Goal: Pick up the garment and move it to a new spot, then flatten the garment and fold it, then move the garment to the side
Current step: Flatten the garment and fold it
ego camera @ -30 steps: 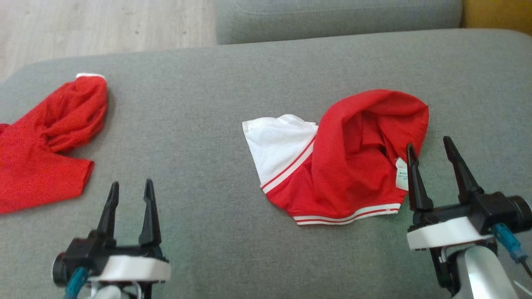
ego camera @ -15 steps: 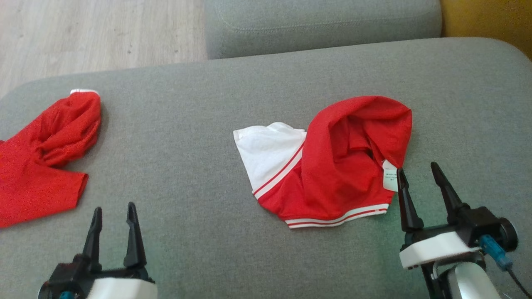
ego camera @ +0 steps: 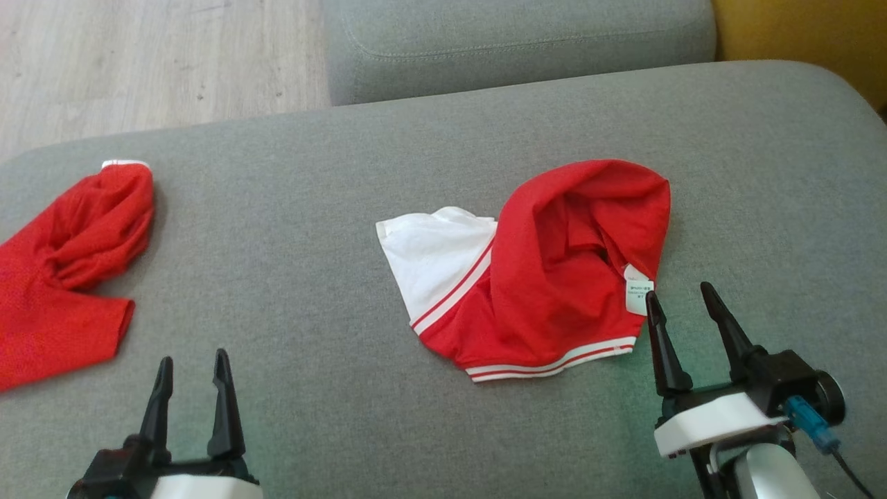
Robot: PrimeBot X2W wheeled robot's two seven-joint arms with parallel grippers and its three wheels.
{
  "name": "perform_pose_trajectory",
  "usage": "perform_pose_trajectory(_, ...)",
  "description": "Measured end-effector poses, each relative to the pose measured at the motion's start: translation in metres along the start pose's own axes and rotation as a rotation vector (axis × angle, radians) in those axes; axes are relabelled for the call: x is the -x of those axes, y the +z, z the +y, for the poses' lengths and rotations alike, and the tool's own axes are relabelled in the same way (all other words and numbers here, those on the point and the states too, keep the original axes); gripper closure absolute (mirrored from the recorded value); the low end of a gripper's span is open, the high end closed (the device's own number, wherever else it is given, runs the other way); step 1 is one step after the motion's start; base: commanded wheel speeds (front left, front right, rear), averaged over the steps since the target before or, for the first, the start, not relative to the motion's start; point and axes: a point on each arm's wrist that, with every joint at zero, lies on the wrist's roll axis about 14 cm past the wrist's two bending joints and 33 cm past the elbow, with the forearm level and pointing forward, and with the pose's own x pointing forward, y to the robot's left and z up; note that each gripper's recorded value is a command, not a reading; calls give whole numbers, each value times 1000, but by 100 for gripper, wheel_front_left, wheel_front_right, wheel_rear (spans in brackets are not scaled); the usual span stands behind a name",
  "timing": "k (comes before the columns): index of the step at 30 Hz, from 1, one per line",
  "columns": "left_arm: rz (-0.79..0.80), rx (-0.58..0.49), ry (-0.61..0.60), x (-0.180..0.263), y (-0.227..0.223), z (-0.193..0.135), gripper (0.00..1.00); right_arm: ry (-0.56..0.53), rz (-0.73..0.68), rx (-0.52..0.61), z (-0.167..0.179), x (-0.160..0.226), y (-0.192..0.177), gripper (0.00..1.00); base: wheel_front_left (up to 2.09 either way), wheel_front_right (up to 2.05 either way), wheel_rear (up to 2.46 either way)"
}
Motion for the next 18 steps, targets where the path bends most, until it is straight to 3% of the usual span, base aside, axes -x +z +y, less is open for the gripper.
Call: perform_pose_trajectory(18,17,-4,-52,-6,-5,-15,0,-5,4,0,-1,2,-1,0,0,0,0)
